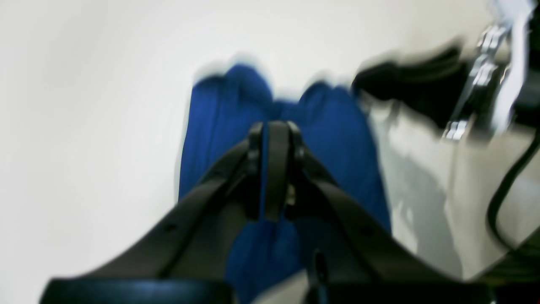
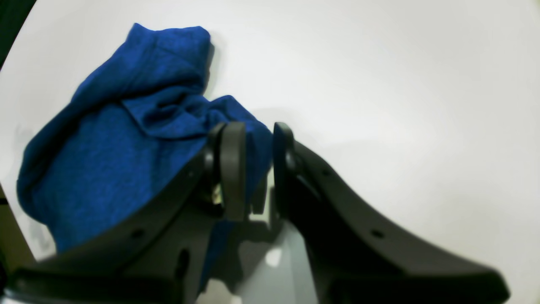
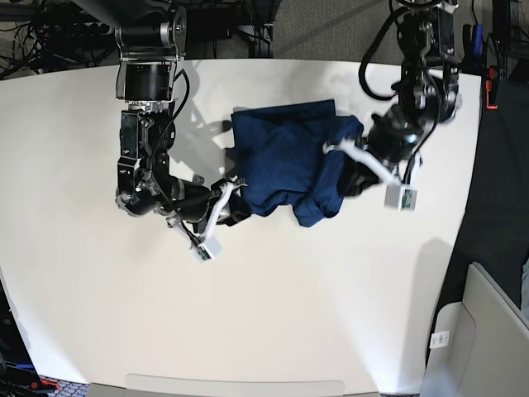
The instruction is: Fold the T-shirt properly
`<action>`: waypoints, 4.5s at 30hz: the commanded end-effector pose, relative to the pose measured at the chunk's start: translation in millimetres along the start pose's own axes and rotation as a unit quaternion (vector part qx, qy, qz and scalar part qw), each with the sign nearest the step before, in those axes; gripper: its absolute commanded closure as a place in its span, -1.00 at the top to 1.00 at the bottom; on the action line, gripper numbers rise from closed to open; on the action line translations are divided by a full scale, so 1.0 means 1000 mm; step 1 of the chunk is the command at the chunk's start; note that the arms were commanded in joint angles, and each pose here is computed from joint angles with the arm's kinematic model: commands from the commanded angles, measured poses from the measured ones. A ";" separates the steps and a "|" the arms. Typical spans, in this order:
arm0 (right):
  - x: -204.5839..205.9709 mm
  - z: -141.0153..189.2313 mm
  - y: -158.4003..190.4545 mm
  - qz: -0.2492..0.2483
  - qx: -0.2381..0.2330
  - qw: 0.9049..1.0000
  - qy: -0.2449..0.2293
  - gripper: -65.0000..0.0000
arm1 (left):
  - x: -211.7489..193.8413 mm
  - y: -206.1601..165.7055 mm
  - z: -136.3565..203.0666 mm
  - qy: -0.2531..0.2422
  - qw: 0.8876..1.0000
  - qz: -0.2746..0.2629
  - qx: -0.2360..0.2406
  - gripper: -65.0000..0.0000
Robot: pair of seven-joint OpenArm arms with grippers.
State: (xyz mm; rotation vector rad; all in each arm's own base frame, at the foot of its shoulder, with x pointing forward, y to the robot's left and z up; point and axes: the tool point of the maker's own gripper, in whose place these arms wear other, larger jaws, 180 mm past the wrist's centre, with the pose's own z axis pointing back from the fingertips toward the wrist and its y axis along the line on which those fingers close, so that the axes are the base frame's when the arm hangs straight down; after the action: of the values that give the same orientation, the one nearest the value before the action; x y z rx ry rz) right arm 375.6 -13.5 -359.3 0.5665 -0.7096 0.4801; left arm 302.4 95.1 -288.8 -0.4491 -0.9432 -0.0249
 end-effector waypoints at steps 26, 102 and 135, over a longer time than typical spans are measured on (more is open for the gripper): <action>-0.031 0.109 -0.049 -0.069 -0.077 0.990 -0.098 -0.68 | -0.008 -0.058 -0.107 0.086 0.991 -0.048 -0.085 -0.98; -0.025 -0.076 0.083 0.205 0.044 0.967 0.147 -0.68 | -0.120 0.029 0.002 0.223 0.972 0.062 0.028 -0.99; -0.068 0.092 0.041 0.119 -0.055 0.991 0.029 -0.68 | -0.024 0.060 -0.019 0.105 0.987 -0.078 0.093 -0.99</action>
State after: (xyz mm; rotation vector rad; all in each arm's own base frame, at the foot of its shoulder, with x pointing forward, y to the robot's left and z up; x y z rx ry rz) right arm 260.2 -58.7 -346.8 0.3542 -0.7095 0.6649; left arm 313.4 137.7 -346.0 -0.1937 -0.7375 -0.1159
